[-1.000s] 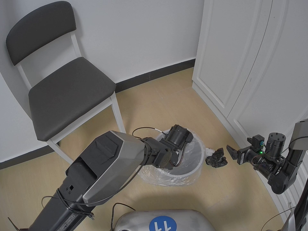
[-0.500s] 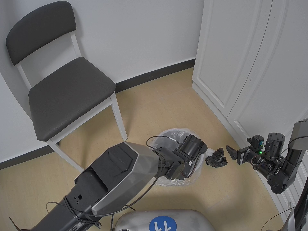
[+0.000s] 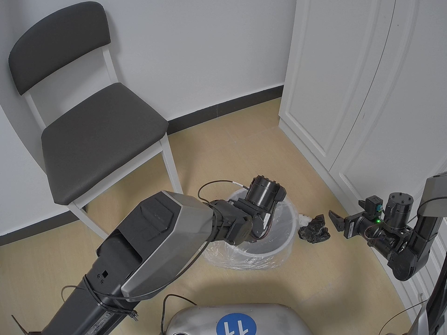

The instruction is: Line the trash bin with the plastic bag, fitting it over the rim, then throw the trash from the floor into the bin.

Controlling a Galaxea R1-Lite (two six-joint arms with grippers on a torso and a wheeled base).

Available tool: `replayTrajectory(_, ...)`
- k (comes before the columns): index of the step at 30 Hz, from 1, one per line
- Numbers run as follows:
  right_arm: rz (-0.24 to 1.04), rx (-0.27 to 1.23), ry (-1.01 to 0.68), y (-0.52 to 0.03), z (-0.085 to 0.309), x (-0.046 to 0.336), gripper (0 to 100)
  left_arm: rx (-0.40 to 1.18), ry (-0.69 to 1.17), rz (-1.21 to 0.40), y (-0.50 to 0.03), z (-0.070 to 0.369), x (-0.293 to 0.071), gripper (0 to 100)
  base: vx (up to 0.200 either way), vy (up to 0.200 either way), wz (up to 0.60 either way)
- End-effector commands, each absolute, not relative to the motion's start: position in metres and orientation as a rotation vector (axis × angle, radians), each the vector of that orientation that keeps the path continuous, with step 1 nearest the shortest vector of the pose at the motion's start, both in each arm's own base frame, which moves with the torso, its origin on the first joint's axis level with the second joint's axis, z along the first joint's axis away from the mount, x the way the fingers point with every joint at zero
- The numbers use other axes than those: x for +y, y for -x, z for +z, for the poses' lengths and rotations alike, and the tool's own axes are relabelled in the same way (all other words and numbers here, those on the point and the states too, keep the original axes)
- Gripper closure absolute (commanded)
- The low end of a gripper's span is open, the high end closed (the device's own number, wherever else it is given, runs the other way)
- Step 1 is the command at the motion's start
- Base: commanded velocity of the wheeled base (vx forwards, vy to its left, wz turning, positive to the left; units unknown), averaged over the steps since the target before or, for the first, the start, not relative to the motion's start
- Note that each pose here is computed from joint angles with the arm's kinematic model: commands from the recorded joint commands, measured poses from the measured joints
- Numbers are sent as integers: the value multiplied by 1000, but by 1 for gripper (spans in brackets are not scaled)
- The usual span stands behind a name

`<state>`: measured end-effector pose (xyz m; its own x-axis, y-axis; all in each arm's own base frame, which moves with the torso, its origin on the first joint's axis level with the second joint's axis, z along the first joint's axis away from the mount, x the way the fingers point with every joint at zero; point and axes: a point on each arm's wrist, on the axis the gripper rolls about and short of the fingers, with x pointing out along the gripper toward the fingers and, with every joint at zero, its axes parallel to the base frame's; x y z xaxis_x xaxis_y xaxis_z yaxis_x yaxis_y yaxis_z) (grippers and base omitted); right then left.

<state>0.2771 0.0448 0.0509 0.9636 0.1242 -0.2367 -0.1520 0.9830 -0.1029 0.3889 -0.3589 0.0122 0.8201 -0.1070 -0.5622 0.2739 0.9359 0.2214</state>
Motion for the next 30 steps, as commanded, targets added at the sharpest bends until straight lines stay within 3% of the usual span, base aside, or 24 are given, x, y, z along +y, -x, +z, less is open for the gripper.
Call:
replayTrajectory(1, 139, 218, 120, -277, 52, 45, 0, 578, -291, -229, -388, 7, -362, 0, 0, 0, 0)
replayTrajectory(6, 139, 226, 119, -278, 49, 45, 0, 505, -251, -287, -396, -16, -368, 0, 0, 0, 0)
replayTrajectory(17, 142, 243, 120, -279, 45, 45, 0, 492, -433, -211, -433, -36, -325, 0, 0, 0, 0)
replayTrajectory(24, 142, 247, 119, -278, 44, 45, 0, 396, -581, -249, -418, -59, -350, 0, 0, 0, 0)
replayTrajectory(30, 158, 247, 117, -277, 44, 45, 0, 364, -590, -312, -395, -57, -378, 0, 0, 0, 0)
